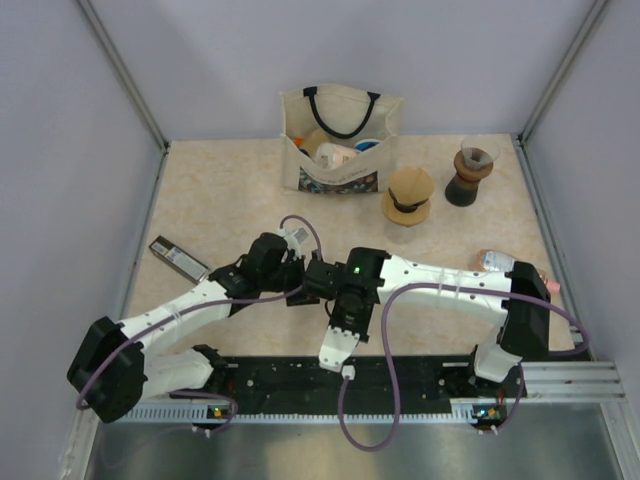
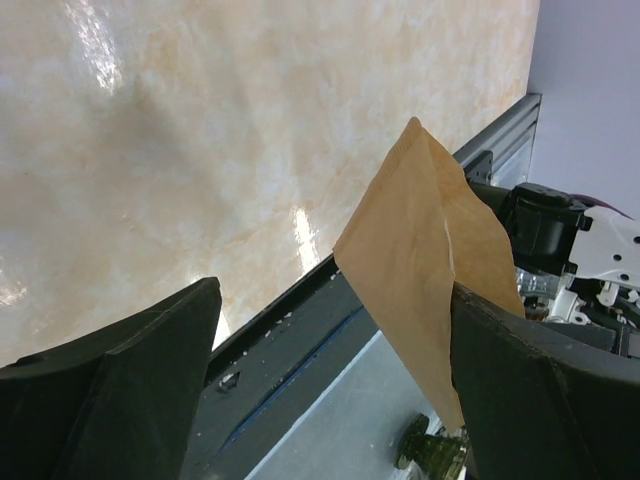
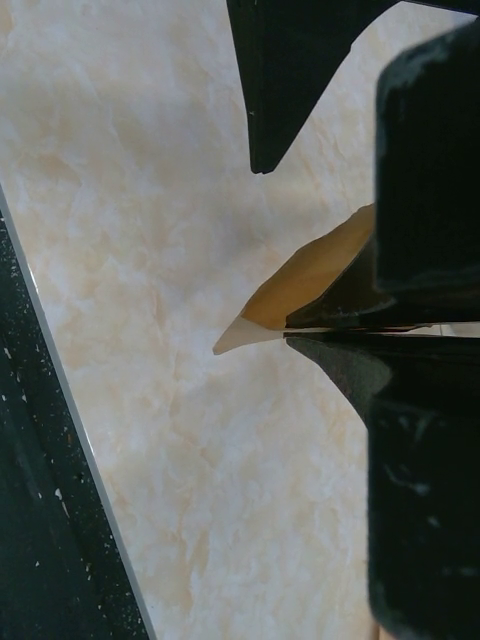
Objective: Place the coffee filter in the dripper
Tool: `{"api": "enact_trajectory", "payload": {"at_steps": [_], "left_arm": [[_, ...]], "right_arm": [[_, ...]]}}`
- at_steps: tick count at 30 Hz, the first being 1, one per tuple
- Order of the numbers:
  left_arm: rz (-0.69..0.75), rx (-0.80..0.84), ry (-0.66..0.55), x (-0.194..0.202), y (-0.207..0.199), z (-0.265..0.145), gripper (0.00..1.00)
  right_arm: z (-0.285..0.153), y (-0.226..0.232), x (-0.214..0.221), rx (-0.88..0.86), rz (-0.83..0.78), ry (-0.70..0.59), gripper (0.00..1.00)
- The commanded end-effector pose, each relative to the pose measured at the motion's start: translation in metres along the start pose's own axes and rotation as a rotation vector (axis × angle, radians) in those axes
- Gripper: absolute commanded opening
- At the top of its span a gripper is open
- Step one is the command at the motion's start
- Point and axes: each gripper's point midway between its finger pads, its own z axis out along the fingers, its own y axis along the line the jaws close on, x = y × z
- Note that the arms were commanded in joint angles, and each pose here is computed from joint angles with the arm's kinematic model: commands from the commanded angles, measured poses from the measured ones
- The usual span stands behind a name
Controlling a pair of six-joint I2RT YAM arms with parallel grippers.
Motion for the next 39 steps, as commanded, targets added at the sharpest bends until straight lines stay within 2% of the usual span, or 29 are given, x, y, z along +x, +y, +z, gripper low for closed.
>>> {"api": "enact_trajectory", "payload": {"at_steps": [1,12,16,20,23,25,26,29,30,31,32,35,39], "left_arm": [[0.022,0.002,-0.049,-0.008,-0.003,-0.004,0.94],[0.005,0.036,-0.024,-0.013,-0.017,0.002,0.81],[-0.006,0.058,-0.004,-0.015,-0.024,0.013,0.73],[-0.008,0.070,-0.001,-0.020,-0.030,0.019,0.55],[-0.011,0.068,-0.010,-0.023,-0.031,0.020,0.32],[-0.006,0.042,-0.030,-0.027,-0.030,0.017,0.07],[-0.001,0.017,-0.049,-0.031,-0.027,0.017,0.00],[0.051,-0.040,-0.117,-0.044,-0.024,0.010,0.00],[0.067,-0.068,-0.142,-0.050,-0.022,0.006,0.00],[0.081,-0.100,-0.177,-0.057,-0.019,0.002,0.00],[0.087,-0.133,-0.194,-0.061,-0.015,0.000,0.00],[0.110,-0.216,-0.236,-0.071,-0.007,-0.009,0.00],[0.134,-0.290,-0.305,-0.084,0.000,-0.020,0.00]], "right_arm": [[-0.017,-0.007,-0.008,0.055,-0.015,-0.010,0.00],[-0.019,-0.016,0.002,0.114,0.016,0.042,0.00],[-0.017,-0.016,0.002,0.113,0.014,0.053,0.00],[-0.018,-0.015,0.004,0.114,0.019,0.065,0.00],[-0.016,-0.015,0.005,0.109,0.026,0.070,0.02],[-0.018,-0.016,0.006,0.117,0.033,0.078,0.10],[-0.018,-0.016,0.007,0.118,0.036,0.081,0.16],[-0.028,-0.027,0.010,0.188,0.059,0.099,0.42],[-0.034,-0.033,0.011,0.235,0.069,0.106,0.53],[-0.044,-0.042,0.010,0.305,0.080,0.104,0.73],[-0.057,-0.054,0.008,0.393,0.105,0.093,0.99],[-0.101,-0.075,0.008,0.662,0.170,0.071,0.99],[-0.155,-0.078,0.002,1.030,0.287,-0.079,0.99]]}}
